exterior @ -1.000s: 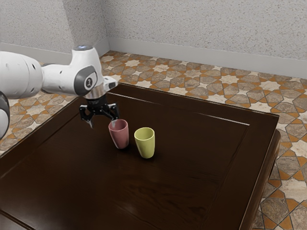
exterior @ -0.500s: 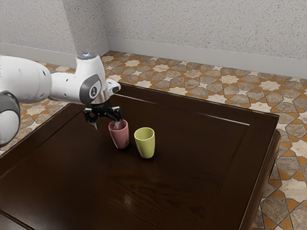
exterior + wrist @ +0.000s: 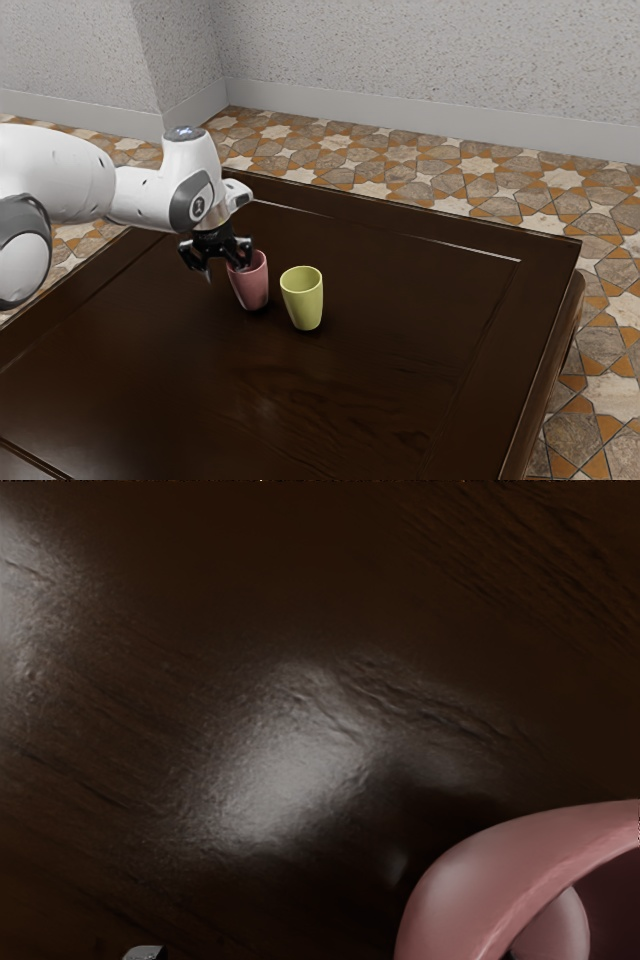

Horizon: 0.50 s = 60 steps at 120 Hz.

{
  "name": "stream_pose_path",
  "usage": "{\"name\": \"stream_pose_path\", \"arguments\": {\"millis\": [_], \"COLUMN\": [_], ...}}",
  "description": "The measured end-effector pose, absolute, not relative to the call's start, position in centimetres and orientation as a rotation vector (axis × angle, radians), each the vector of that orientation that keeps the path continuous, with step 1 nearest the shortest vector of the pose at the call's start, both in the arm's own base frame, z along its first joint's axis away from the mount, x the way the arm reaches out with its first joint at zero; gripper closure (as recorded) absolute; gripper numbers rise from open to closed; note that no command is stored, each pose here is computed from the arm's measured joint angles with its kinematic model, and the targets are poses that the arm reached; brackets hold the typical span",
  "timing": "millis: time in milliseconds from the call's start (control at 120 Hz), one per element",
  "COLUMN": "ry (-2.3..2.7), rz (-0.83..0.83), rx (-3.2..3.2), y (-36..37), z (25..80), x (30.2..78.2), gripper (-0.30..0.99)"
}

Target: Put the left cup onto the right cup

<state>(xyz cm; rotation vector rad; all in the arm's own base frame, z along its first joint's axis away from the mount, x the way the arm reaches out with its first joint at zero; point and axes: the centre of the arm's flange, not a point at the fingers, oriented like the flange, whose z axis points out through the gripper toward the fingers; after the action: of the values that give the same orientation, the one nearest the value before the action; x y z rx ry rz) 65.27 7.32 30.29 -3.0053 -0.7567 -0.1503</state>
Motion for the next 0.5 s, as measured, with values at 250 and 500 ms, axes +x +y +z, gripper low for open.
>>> {"name": "stream_pose_path", "arguments": {"millis": [250, 500], "ry": [-0.761, -0.716], "rz": [-0.165, -0.193], "rx": [-3.008, -2.999], "y": [6.8, 5.7], "z": [30.6, 30.7], "x": [65.4, 65.7], "gripper": [0.69, 0.76]}}
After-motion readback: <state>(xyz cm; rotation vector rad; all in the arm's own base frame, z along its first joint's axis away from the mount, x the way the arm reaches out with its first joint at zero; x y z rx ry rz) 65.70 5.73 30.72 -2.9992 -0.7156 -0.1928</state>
